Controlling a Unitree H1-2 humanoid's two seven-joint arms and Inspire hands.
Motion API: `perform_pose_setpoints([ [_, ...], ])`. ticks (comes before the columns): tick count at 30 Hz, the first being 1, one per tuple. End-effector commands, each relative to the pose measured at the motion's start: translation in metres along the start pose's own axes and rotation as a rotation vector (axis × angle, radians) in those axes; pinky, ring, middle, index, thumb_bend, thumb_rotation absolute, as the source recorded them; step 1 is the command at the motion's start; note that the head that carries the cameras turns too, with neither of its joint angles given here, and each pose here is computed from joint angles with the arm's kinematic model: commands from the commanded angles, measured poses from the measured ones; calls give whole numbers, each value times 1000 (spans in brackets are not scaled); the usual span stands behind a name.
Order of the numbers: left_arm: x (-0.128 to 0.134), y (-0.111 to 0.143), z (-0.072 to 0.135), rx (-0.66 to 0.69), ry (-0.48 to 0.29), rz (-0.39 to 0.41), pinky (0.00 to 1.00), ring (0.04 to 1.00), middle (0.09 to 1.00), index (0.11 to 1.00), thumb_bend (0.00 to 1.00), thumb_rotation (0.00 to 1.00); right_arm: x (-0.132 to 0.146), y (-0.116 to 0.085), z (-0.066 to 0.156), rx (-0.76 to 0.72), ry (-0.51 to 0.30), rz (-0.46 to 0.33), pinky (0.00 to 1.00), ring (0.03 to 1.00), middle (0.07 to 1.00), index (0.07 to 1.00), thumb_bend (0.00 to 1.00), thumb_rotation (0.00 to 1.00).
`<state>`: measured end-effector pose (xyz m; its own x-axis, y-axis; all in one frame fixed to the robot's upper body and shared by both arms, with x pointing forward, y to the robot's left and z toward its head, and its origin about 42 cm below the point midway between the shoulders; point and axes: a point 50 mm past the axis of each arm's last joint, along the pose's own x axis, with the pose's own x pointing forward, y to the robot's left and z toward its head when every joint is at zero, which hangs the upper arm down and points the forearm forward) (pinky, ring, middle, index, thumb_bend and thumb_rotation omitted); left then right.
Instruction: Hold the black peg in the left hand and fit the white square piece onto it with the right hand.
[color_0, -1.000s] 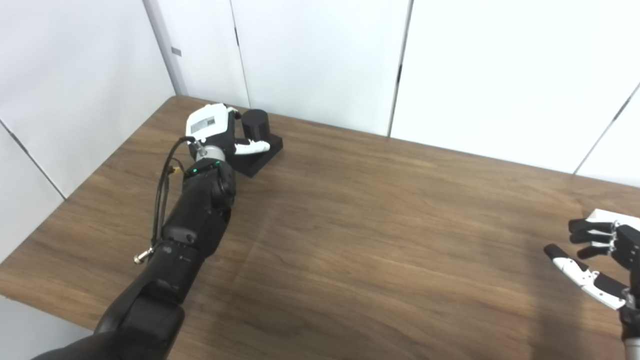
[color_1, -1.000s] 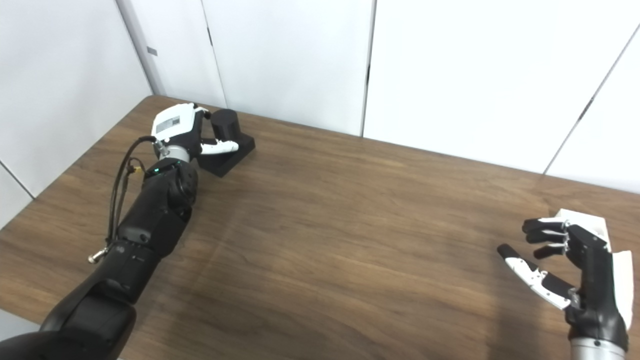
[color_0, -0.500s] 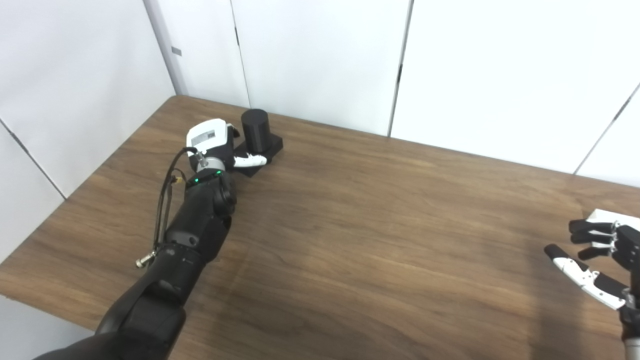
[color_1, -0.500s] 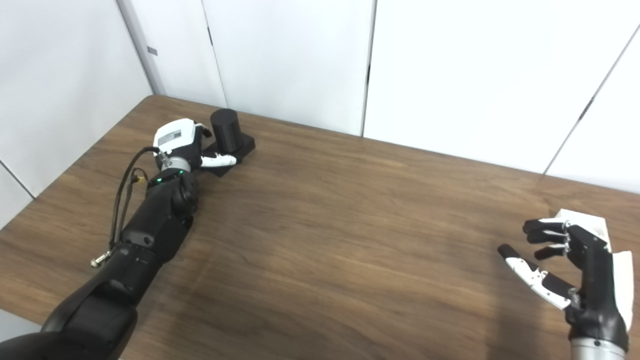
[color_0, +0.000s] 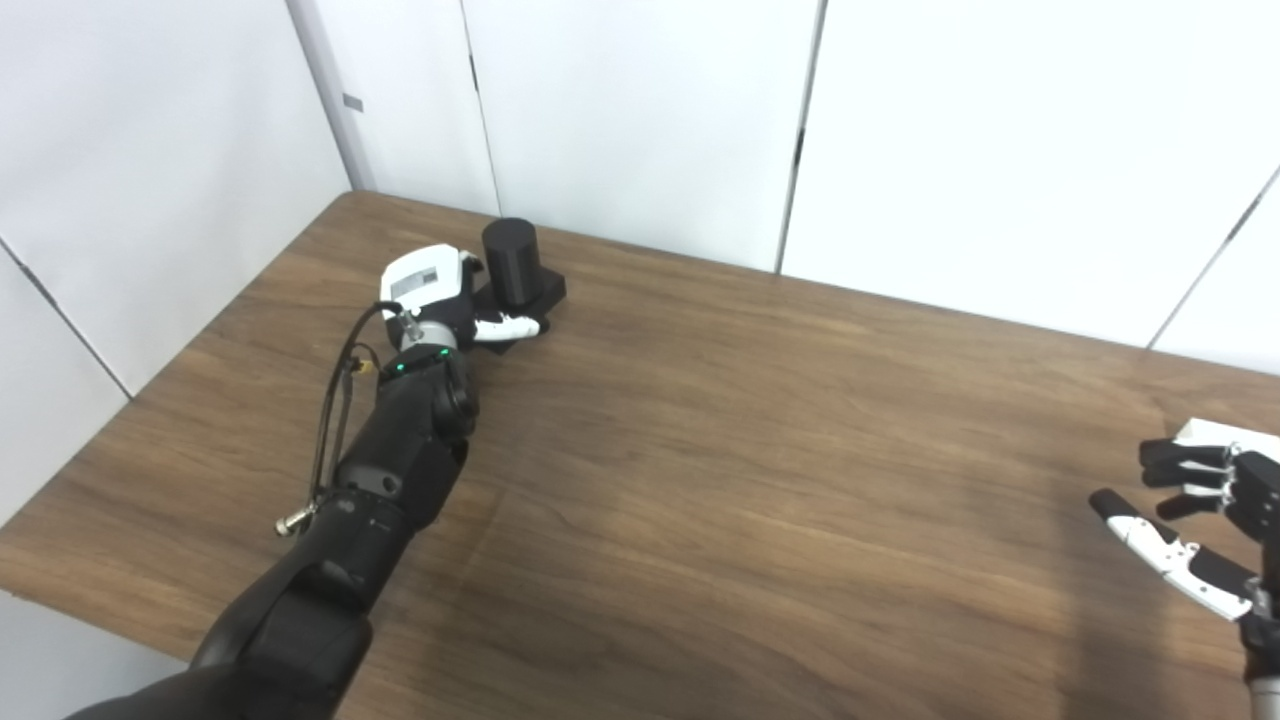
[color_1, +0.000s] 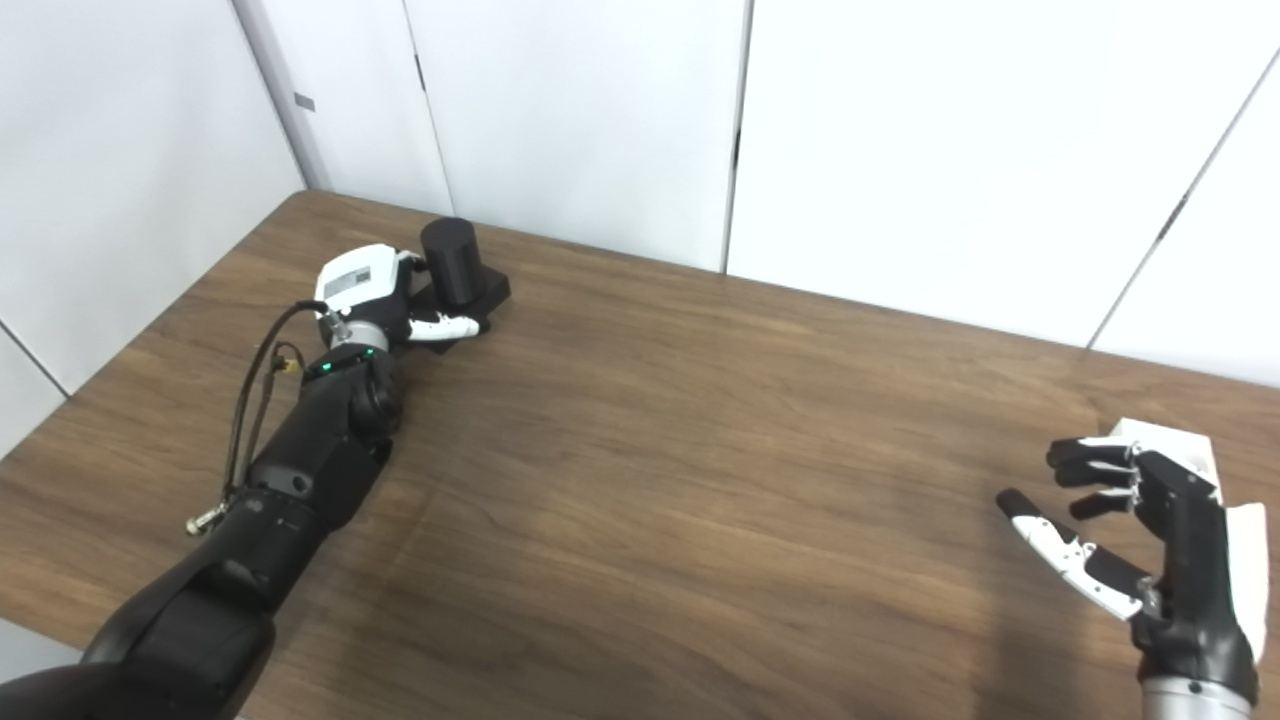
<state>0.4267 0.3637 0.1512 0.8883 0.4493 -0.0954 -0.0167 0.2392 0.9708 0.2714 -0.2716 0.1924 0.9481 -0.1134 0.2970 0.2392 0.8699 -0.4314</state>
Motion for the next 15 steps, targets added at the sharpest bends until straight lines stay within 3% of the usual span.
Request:
perform_pose_setpoints([
  [1,12,28,4,8,-13,69,795,961,921,751,859,457,7,-7,13,2,-67,-34,418,547,606,489,493,114],
  [7,11,29,2,-9,-26,39,795,953,897,665,844,351,8,-8,13,4,-67,-36,416,545,603,489,494,115],
  [11,9,30,0,-37,-42,6,735,924,869,591,806,277,8,-8,12,4,-62,-38,418,546,605,489,494,115],
  [15,9,28,-3,-36,-40,-9,706,900,848,576,803,254,8,-8,13,2,-63,-39,416,547,606,489,494,115],
])
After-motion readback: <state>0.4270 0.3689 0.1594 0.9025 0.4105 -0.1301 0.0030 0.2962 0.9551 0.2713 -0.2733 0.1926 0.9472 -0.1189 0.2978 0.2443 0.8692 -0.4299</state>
